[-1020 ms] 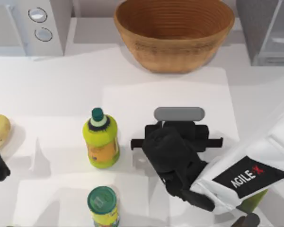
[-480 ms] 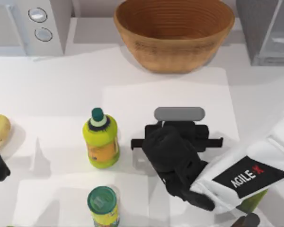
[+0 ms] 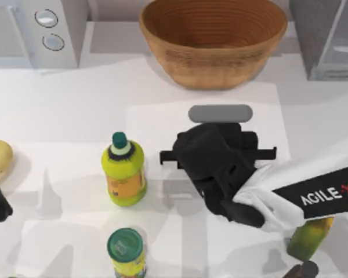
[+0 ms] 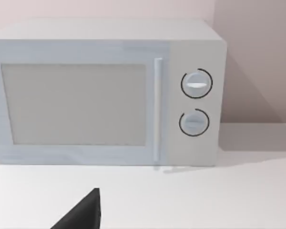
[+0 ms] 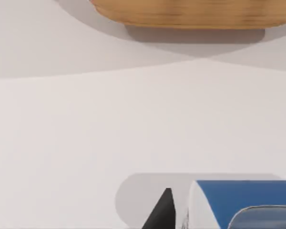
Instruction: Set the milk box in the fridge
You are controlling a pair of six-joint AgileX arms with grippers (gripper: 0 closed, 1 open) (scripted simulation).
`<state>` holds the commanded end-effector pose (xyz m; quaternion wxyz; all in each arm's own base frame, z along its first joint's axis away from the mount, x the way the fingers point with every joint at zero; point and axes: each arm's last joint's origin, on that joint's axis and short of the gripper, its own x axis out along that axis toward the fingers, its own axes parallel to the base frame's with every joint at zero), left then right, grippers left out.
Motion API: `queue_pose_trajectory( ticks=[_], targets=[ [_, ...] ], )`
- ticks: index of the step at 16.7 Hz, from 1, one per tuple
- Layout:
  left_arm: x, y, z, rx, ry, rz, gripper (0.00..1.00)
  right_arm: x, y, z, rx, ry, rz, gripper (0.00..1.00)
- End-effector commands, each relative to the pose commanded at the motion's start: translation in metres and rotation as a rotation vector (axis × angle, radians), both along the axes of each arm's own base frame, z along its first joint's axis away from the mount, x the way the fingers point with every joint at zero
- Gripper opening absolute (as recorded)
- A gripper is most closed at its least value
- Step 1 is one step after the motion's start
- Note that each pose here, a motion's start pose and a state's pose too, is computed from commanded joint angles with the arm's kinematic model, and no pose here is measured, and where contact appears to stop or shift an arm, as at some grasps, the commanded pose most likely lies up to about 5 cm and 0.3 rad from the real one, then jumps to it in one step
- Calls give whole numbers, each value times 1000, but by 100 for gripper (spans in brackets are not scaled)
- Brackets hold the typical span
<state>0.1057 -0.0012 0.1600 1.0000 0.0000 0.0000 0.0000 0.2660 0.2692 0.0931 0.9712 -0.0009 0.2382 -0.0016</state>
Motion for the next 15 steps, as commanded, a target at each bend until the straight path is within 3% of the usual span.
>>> queue_pose_trajectory(
  ticks=[4,7,15],
  targets=[
    [0,0,0,0,0,0,100,-4,4,63,34,-42,4,0],
    [0,0,0,0,0,0,100,-12,3,95,22,-73,-2,0],
    [0,0,0,0,0,0,100,-16,0,104,4,-80,-12,0]
  ],
)
